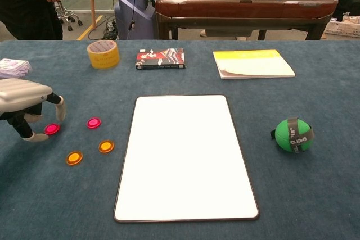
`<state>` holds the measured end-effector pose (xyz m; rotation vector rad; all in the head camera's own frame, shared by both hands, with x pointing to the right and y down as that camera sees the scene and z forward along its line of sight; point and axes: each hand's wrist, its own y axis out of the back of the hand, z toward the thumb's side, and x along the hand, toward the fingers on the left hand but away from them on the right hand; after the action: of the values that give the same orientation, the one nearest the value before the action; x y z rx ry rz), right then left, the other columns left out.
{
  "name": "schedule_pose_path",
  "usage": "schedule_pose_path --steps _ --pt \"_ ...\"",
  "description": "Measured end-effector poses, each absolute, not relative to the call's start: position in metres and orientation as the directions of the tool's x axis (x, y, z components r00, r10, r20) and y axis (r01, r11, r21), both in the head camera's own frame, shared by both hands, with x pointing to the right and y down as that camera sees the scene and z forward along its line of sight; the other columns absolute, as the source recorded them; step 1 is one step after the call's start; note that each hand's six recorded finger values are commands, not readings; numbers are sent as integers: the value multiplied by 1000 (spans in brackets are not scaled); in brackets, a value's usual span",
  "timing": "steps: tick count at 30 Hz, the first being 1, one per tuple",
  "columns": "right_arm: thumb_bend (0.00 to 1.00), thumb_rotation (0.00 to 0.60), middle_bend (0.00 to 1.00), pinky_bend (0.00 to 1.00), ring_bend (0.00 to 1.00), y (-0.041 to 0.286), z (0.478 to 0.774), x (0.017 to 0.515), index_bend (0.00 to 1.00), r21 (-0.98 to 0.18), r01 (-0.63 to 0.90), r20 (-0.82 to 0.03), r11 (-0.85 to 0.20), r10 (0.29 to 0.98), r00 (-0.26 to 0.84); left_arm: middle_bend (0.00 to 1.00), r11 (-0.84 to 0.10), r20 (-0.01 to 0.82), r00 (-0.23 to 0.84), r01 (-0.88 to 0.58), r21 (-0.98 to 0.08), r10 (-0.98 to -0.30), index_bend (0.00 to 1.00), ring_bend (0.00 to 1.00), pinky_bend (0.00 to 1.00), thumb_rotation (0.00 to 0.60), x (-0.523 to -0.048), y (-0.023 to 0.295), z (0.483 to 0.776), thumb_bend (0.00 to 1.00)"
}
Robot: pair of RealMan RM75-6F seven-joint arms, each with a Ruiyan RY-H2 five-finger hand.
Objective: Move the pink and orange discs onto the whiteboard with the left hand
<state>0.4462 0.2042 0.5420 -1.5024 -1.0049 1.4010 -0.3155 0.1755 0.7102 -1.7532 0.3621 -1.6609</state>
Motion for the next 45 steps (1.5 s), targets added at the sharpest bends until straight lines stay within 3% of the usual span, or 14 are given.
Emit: schedule_pose_path --steps 45 --pt "144 600 250 397 272 203 542 447 203 -942 17 -334 -335 941 55 1000 -741 771 104 222 -633 -628 564 967 1000 600 -324 175 724 284"
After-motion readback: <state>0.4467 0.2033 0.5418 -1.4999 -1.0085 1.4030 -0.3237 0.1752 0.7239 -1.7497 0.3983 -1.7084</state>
